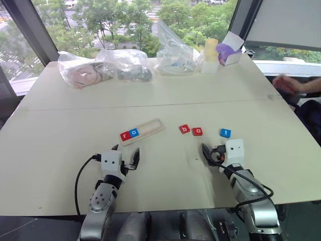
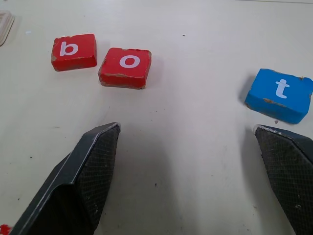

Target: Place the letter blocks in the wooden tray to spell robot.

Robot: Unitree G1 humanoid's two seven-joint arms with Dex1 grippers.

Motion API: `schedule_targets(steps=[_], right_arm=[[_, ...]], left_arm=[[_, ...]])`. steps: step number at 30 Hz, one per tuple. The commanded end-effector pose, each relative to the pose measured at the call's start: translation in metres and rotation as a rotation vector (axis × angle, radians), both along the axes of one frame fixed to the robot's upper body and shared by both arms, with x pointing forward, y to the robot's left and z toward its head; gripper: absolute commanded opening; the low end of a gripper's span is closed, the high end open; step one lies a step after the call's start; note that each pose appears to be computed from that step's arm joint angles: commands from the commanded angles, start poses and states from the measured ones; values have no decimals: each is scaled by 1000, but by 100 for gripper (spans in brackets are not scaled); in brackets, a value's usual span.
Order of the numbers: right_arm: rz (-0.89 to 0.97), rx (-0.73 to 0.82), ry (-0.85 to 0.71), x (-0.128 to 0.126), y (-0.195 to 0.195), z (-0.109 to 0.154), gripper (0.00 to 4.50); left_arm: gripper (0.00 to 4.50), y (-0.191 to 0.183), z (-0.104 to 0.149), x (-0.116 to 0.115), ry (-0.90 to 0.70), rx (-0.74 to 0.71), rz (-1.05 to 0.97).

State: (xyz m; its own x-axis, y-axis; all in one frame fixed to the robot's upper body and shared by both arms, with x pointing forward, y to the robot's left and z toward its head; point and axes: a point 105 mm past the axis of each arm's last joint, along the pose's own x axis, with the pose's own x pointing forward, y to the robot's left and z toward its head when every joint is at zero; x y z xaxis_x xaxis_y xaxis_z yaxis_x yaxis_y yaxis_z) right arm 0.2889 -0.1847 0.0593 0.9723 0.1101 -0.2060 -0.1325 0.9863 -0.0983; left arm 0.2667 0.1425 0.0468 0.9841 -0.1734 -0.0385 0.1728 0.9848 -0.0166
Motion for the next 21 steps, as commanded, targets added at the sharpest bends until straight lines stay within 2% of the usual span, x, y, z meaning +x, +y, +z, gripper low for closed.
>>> schedule_targets(steps=[1,9,21], right_arm=[[24,-12,25,-3,3,-5,445],[68,-32,21,-7,5,-3,445],[110,-43,8,-16,15,-1,445]], left_arm=[[450,6,-5,-3,24,1,22],[450,7,6,-8,8,-6,-6],[450,10,41,-6,-20,12,-23]])
